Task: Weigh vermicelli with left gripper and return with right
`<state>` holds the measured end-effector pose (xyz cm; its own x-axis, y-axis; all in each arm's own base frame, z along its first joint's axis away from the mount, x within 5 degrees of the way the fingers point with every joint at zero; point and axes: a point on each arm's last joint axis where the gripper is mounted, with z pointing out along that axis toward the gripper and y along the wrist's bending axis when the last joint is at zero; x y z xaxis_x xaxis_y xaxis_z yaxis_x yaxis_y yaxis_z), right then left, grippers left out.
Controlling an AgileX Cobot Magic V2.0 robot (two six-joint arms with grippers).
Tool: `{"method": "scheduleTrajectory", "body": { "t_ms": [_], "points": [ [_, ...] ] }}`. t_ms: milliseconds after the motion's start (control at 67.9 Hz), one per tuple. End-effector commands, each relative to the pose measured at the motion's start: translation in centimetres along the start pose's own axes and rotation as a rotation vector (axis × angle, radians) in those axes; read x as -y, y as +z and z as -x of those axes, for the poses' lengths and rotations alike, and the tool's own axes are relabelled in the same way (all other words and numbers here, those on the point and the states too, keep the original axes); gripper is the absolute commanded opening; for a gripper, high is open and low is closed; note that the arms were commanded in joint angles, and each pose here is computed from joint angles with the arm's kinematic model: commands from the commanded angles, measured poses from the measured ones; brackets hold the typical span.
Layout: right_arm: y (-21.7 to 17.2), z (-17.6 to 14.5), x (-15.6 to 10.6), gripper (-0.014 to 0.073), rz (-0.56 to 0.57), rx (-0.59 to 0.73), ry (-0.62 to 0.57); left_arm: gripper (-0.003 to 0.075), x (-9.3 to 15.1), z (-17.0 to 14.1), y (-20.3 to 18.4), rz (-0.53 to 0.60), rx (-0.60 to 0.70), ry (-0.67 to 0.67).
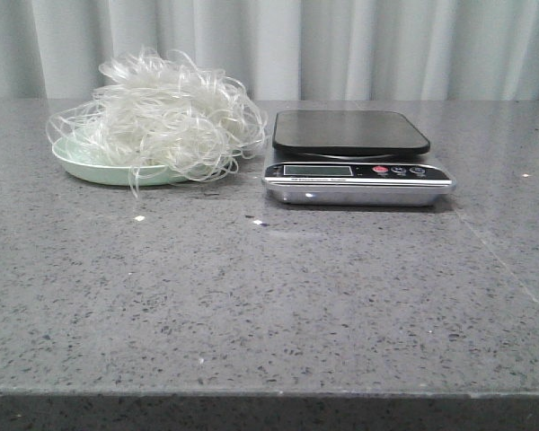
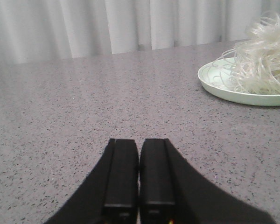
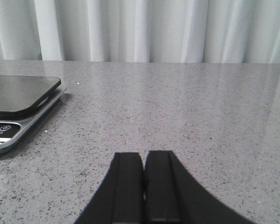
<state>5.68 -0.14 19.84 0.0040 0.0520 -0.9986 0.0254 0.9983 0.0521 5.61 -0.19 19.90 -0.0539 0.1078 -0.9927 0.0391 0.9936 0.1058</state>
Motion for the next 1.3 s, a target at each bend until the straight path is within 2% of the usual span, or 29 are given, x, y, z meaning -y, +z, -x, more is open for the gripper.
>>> {"method": "scheduleTrajectory", "body": {
  "t_ms": [0, 869, 1046, 1163, 1281],
  "points": [
    [-0.2, 1.0, 0.0, 0.0151, -0.001, 0.097, -0.014, 0.0136, -0.1, 0.6, -0.2, 0.014, 0.095, -0.014],
    [-0.2, 1.0, 0.0, 0.0151, -0.001, 0.097, -0.014, 0.0136, -0.1, 0.8, -0.2, 0.016, 0.120, -0.018],
    [-0.2, 1.0, 0.0, 0.0151, -0.001, 0.097, -0.014, 0.0136, -0.3, 2.0, -0.4, 0.030, 0.247, -0.017],
    [-0.2, 1.0, 0.0, 0.0151, -0.001, 0.097, -0.014, 0.0137, -0.4, 3.2, -0.8, 0.045, 0.379, -0.025],
    [-0.2, 1.1, 0.0, 0.0151, -0.001, 0.102, -0.014, 0.0136, -0.8, 6.0, -1.8, 0.060, 0.518, -0.041]
  ]
}}
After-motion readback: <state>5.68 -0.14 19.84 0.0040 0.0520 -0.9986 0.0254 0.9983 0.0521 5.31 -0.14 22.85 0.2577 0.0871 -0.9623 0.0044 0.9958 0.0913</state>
